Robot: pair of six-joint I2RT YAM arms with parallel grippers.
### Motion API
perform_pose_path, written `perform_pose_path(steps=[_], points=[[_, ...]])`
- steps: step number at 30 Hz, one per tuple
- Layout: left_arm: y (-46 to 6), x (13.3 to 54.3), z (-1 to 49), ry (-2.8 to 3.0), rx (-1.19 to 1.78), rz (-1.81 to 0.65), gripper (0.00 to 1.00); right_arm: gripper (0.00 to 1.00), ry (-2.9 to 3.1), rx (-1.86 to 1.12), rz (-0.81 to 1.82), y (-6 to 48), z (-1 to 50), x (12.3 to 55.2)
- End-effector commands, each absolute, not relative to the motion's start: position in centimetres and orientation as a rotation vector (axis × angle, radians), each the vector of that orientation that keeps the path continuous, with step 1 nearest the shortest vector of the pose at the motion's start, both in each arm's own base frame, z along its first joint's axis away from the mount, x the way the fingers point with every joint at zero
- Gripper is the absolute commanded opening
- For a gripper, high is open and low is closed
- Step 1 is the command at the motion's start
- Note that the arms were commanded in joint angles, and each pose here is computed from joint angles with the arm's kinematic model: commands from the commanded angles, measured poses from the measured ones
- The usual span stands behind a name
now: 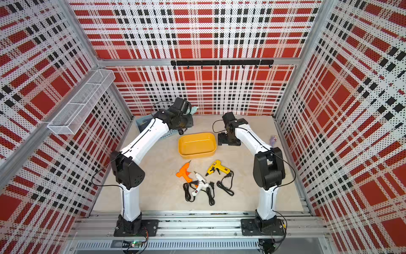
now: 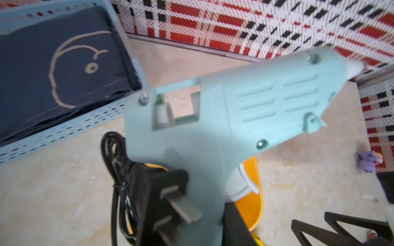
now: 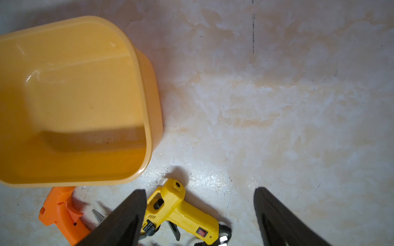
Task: Put the hot melt glue gun into the storage box
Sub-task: Place the hot melt adhesive gun in the storage box.
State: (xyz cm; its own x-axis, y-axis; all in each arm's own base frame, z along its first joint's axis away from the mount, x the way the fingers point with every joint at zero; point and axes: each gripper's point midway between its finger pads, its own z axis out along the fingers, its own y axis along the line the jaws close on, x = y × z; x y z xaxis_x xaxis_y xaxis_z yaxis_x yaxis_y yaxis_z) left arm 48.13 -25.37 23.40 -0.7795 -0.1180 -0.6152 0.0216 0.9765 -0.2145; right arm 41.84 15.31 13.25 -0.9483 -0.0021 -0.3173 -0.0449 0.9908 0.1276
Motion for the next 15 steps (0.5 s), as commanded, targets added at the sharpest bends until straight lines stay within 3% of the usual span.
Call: perform_pose_path(steps=[1,6,15], points=[[-28.6,47.1,19.6,2.541,0.095,-0.276,0.0,0.86,2.763,-0.008,0.198,14.6,15.3,41.6],[-29.8,45.4,14.2,2.644,0.187,-0.199,0.0,0.86,2.774,0.002,0.192,13.9,15.2,40.5],[-29.2,44.2,8.9,2.725,0.206,-0.059,0.0,0.86,2.797,0.004,0.182,13.3,14.6,39.0]])
